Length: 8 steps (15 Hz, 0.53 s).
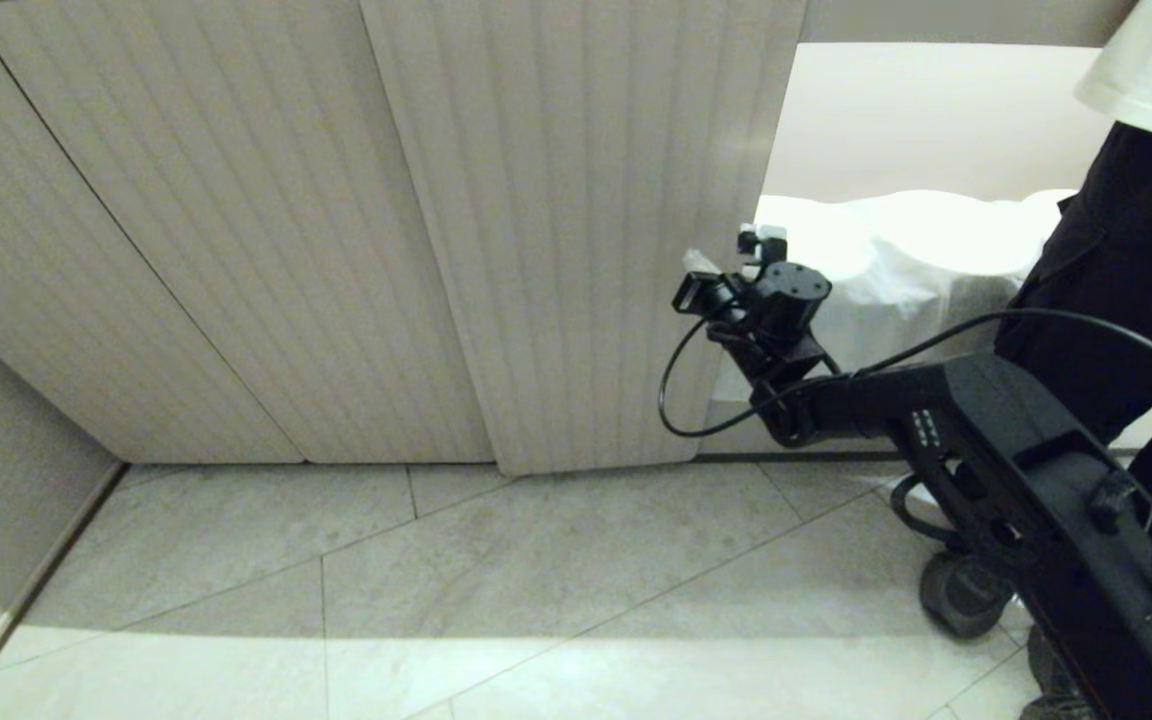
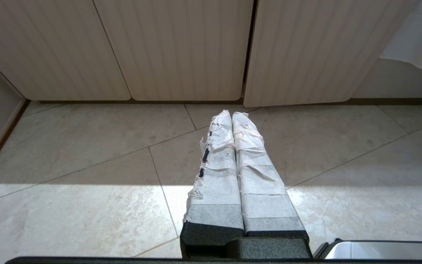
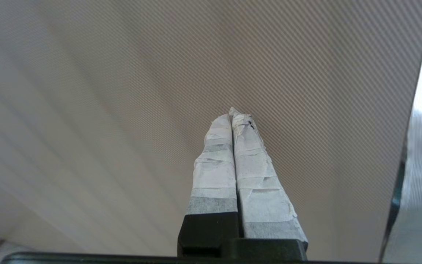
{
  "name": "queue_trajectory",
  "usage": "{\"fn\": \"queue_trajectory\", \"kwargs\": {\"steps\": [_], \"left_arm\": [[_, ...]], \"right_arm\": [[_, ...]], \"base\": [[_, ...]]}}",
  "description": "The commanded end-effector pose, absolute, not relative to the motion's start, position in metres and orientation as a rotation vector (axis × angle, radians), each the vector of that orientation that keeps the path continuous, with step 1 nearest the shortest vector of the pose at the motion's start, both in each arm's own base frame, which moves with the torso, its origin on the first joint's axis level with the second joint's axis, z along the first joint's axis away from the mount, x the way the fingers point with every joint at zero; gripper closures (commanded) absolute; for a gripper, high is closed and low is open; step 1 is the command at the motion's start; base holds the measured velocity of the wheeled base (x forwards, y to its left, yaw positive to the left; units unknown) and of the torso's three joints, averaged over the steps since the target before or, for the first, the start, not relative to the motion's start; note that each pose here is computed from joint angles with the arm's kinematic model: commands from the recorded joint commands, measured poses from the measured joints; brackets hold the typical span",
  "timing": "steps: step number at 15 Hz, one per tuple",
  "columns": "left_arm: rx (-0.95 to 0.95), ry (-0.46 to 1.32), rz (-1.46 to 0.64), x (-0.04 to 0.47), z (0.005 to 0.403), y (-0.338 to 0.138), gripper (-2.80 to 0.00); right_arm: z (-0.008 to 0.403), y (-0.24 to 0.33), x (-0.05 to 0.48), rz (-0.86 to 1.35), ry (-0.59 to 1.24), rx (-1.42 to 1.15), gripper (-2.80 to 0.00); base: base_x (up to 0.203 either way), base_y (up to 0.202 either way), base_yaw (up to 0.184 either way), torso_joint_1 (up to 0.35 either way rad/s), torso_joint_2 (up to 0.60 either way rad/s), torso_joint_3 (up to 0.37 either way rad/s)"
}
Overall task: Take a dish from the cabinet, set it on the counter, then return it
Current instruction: Close the cabinet door
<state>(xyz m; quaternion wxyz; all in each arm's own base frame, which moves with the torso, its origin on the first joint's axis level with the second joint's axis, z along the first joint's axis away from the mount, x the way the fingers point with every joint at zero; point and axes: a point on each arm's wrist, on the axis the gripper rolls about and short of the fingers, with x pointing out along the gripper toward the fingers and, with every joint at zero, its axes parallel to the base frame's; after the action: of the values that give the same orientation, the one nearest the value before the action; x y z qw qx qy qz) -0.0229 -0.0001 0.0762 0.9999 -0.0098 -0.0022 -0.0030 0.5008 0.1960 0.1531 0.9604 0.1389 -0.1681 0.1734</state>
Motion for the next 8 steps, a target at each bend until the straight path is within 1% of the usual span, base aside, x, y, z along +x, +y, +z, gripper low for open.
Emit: {"fn": "queue_trajectory", "kwargs": {"steps": [1,5,8], "left_arm": [[-0.020,-0.005,-0.008,-0.023,0.076,0.000,0.00],[-0.020,-0.005,-0.006,-0.023,0.076,0.000,0.00],[-0.020,-0.005,-0.007,-0.023,0.076,0.000,0.00]], "right_arm": [[0.171,0.194,0.495,0.352,-0.373,0.271,0.00],[0.193,0.186,0.481,0.348,-0.366,0.237,0.00],[0.211,0.180,0.463,0.402,-0.343,0.215,0.00]], "base": [[0.000,0.000,0.000,0.000,0.00,0.000],[0.000,0.000,0.000,0.000,0.00,0.000],[0.000,0.000,0.000,0.000,0.00,0.000]]}}
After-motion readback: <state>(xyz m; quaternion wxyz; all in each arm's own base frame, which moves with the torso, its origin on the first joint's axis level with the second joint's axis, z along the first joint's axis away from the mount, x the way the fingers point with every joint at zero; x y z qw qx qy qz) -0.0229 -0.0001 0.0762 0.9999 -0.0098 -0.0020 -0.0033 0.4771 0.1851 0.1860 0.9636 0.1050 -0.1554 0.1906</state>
